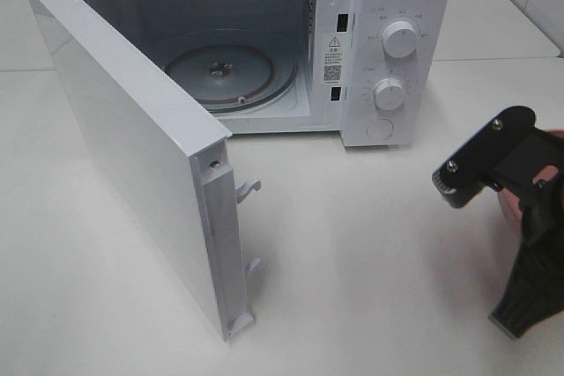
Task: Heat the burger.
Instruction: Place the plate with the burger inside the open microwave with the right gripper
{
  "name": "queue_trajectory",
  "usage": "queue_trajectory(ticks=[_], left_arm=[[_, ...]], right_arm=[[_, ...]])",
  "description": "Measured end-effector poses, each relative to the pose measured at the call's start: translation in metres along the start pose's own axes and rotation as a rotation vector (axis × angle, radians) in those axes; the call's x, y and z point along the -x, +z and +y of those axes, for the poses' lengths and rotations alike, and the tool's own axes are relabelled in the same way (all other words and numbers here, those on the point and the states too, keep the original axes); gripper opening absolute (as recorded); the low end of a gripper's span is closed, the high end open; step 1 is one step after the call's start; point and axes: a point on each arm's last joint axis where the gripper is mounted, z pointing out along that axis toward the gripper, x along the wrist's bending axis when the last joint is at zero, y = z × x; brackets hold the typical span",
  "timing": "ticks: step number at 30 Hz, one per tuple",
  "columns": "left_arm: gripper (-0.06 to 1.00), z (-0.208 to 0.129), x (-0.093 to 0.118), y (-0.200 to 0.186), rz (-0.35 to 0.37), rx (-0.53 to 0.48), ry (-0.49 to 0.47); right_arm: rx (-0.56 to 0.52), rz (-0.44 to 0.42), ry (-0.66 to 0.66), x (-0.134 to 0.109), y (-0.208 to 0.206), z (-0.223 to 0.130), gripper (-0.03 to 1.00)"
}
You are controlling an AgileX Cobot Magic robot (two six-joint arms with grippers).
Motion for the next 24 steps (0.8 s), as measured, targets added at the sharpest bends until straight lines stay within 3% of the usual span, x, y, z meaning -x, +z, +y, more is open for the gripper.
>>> queue_trajectory(ticks=[14,16,24], left_arm=[[0.88,0.000,0.000,0.000,0.000,0.000,0.000],[0.88,0.000,0.000,0.000,0.000,0.000,0.000],[0.88,0.000,0.000,0.000,0.000,0.000,0.000]], right_arm=[[0.082,0.017,-0.212,-0.015,-0.018,-0.031,0.02],[0.102,0.014,-0.314,-0.014,-0.020,-0.033,0.02],[0.140,0.010,-0.522,-0.015,-0.021,-0.031,0.04]])
